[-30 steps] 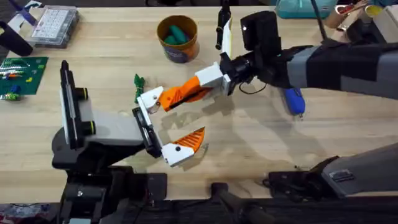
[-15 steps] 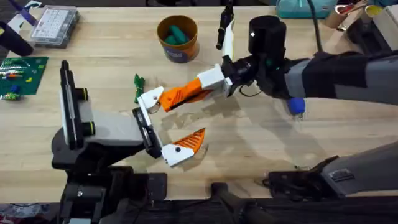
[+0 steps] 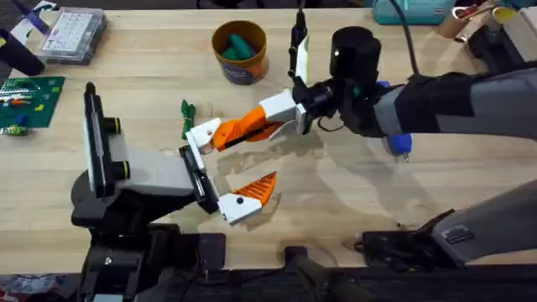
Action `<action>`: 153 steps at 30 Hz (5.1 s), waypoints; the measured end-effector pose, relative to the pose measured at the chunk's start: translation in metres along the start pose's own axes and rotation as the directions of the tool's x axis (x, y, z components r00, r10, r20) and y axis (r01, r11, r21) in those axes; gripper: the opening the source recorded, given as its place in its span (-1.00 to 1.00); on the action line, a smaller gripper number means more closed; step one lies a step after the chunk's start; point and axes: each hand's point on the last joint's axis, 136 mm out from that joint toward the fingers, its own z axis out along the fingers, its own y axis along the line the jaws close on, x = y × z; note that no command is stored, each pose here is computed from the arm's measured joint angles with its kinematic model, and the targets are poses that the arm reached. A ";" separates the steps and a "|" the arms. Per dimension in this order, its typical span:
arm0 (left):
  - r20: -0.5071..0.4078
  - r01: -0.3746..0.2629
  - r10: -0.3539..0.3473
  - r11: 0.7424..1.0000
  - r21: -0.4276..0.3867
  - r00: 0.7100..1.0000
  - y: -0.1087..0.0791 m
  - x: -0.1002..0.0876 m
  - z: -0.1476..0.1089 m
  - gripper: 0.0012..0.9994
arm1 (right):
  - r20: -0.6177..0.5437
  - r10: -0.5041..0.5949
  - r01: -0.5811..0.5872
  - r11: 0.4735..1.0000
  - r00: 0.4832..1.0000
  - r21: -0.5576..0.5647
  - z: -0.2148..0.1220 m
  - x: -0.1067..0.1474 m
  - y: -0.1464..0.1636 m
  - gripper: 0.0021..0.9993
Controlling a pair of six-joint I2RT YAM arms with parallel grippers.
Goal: Pick up the gripper from the table and insert it into the empty holder that is missing its gripper. Then pick up a screw, insert it into the mounting hole, and use the screwdriver to tighten it. Finally, clean up the table by picking up the vegetable and placing it into the bucket.
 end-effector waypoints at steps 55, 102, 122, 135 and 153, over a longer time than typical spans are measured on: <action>-0.005 0.030 -0.030 1.000 0.001 1.000 0.000 0.002 0.000 0.97 | 0.041 0.005 -0.006 1.000 0.999 0.017 0.022 -0.006 -0.004 -0.97; -0.003 0.030 -0.030 0.999 -0.019 1.000 0.003 0.002 0.000 0.97 | 0.084 0.004 -0.007 1.000 0.996 0.026 0.022 -0.014 -0.005 -0.97; -0.003 0.031 -0.031 0.999 -0.023 1.000 0.004 0.002 0.000 0.97 | 0.092 0.009 -0.011 1.000 0.996 0.028 0.023 -0.016 -0.005 -0.98; -0.002 0.032 -0.032 0.999 -0.026 0.999 0.005 0.001 0.000 0.97 | 0.098 0.021 -0.024 0.999 0.995 0.029 0.023 -0.016 -0.006 -0.69; 0.004 -0.003 0.003 1.000 0.015 1.000 -0.003 -0.002 0.000 0.97 | 0.184 0.057 -0.069 0.996 0.981 0.057 0.021 -0.032 -0.021 0.99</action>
